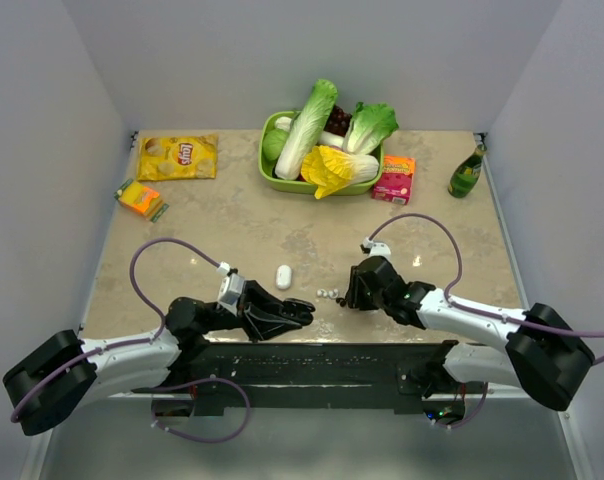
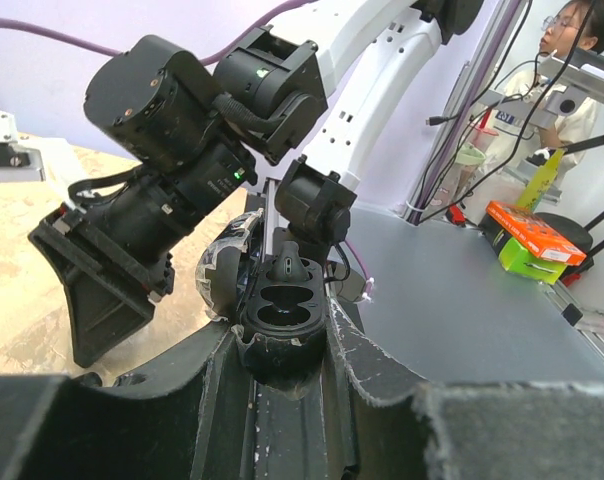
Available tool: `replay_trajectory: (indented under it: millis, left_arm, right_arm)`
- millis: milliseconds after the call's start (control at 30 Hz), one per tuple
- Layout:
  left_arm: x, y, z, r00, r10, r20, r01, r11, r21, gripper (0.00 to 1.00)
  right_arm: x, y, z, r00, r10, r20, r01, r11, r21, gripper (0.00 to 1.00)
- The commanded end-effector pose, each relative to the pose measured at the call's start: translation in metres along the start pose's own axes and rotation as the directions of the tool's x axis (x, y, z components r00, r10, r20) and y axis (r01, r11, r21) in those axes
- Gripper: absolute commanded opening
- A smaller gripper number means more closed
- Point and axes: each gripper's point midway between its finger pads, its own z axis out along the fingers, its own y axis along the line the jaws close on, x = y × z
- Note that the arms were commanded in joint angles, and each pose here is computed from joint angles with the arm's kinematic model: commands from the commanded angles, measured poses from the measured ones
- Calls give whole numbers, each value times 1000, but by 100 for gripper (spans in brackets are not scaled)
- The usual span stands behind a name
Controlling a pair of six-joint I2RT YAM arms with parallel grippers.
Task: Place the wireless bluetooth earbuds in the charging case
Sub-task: Pick up the earbud from the center of the board.
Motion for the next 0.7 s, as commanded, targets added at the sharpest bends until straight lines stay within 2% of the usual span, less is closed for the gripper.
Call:
replay_trajectory:
  millis: [0, 333, 667]
  left_arm:
    - [-4, -19, -18, 994, 69, 86, -74, 996, 53, 0]
    - [-5, -16, -15, 994, 72, 82, -75, 996, 45, 0]
    - [-3, -14, -14, 995, 67, 73, -70, 996, 46, 0]
  right_arm:
    - [-12, 17, 1, 999, -48, 18, 49, 997, -64, 39]
    - [-20, 21, 2, 997, -50, 51, 54, 996, -74, 40]
    - [-10, 23, 9, 997, -81, 12, 81, 992, -93, 38]
